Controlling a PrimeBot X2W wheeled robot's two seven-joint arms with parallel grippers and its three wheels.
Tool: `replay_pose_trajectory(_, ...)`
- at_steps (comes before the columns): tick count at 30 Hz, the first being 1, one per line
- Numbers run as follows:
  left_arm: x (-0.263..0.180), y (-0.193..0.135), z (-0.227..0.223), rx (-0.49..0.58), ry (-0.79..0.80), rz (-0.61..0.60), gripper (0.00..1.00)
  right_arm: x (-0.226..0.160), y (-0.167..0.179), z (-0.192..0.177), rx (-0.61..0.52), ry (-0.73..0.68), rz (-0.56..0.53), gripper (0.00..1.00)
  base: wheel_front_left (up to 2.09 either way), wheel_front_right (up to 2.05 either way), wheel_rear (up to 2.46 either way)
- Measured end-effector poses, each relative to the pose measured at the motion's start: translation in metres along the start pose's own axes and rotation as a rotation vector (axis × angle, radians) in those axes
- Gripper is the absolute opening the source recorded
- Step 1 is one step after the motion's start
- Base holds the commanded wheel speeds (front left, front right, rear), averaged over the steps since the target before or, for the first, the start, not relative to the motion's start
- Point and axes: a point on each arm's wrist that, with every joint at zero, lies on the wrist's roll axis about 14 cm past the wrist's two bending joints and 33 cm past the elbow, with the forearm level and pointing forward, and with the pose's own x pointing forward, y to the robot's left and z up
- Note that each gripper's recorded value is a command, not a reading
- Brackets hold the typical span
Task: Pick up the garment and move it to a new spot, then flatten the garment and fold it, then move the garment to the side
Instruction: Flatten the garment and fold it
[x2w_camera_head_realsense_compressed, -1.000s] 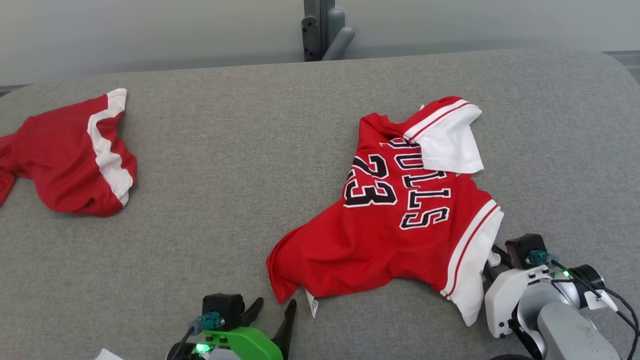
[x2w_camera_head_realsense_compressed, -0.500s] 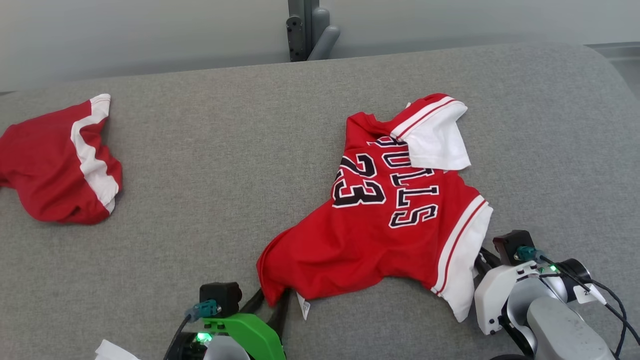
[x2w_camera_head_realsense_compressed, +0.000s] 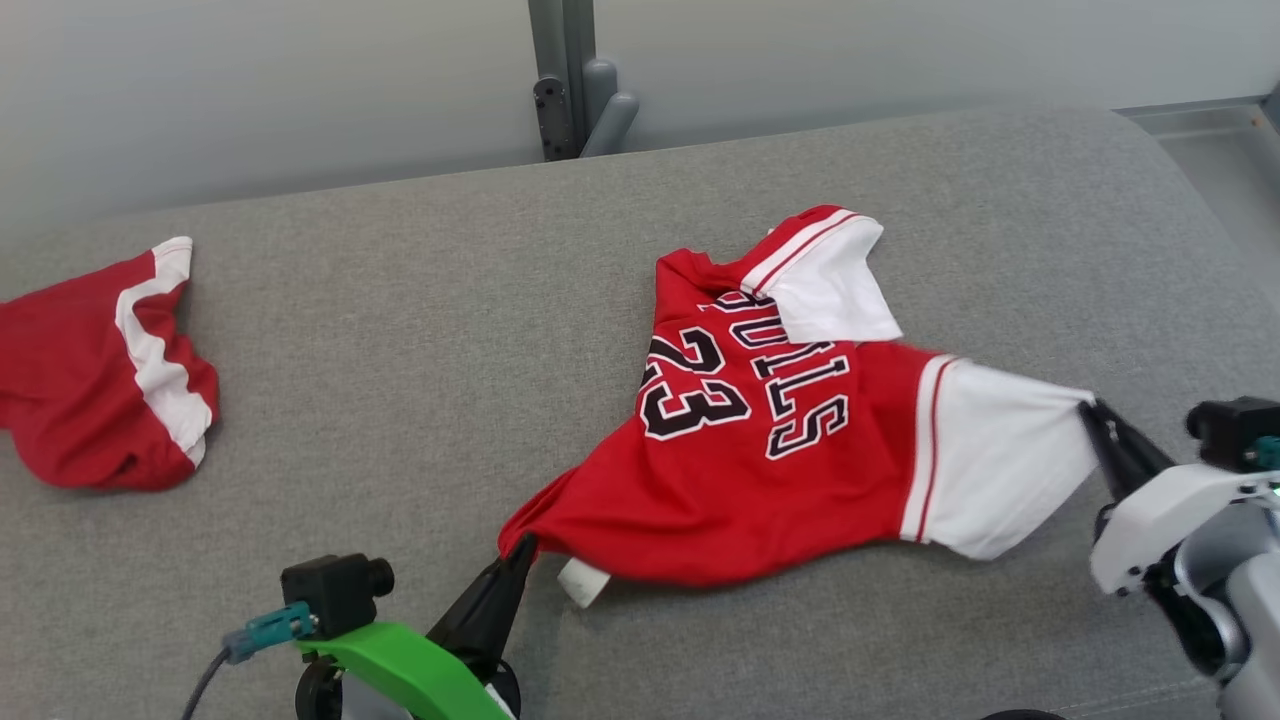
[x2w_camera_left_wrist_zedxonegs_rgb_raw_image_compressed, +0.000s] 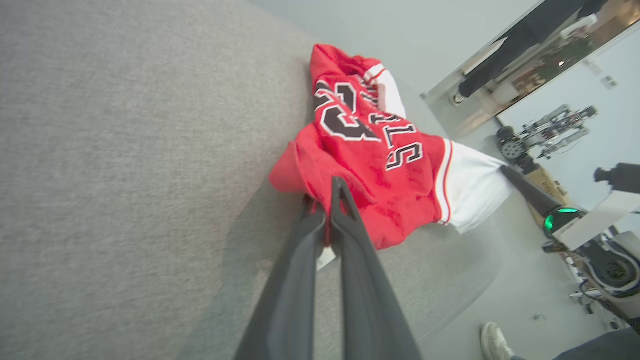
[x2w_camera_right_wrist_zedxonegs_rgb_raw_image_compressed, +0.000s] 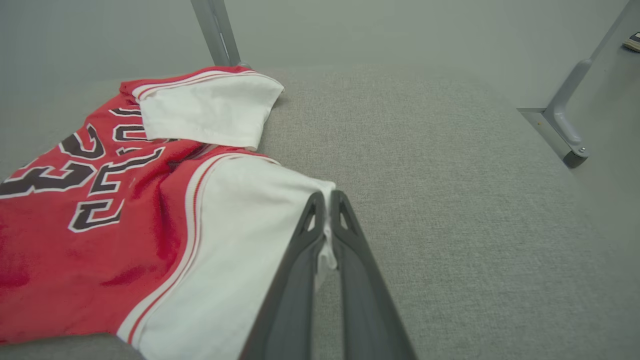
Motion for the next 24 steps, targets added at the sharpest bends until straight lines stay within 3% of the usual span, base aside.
replay_pose_trajectory(7, -0.034, -0.086, 0.075, -0.054, -0.177, -0.293, 0.0, -0.046, -0.036, 0.114, 0.141, -0.352, -0.061, 0.0, 0.0, 0.0, 0.0)
replay_pose_trajectory(10, -0.046, -0.109, 0.101, -0.063, -0.239, -0.373, 0.0, -0.06, -0.03, 0.159, 0.153, -0.472, -0.03, 0.0, 0.0, 0.0, 0.0)
replay_pose_trajectory(14, -0.05, -0.126, 0.129, 0.006, -0.258, -0.45, 0.0, -0.068, -0.018, 0.212, 0.163, -0.587, 0.031, 0.0, 0.0, 0.0, 0.0)
replay_pose_trajectory(19, -0.034, -0.121, 0.161, 0.125, -0.244, -0.449, 0.0, -0.052, -0.009, 0.249, 0.125, -0.616, 0.075, 0.0, 0.0, 0.0, 0.0)
replay_pose_trajectory(24, 0.018, -0.085, 0.22, 0.194, -0.228, -0.323, 0.0, -0.006, 0.001, 0.3, 0.115, -0.65, 0.111, 0.0, 0.0, 0.0, 0.0)
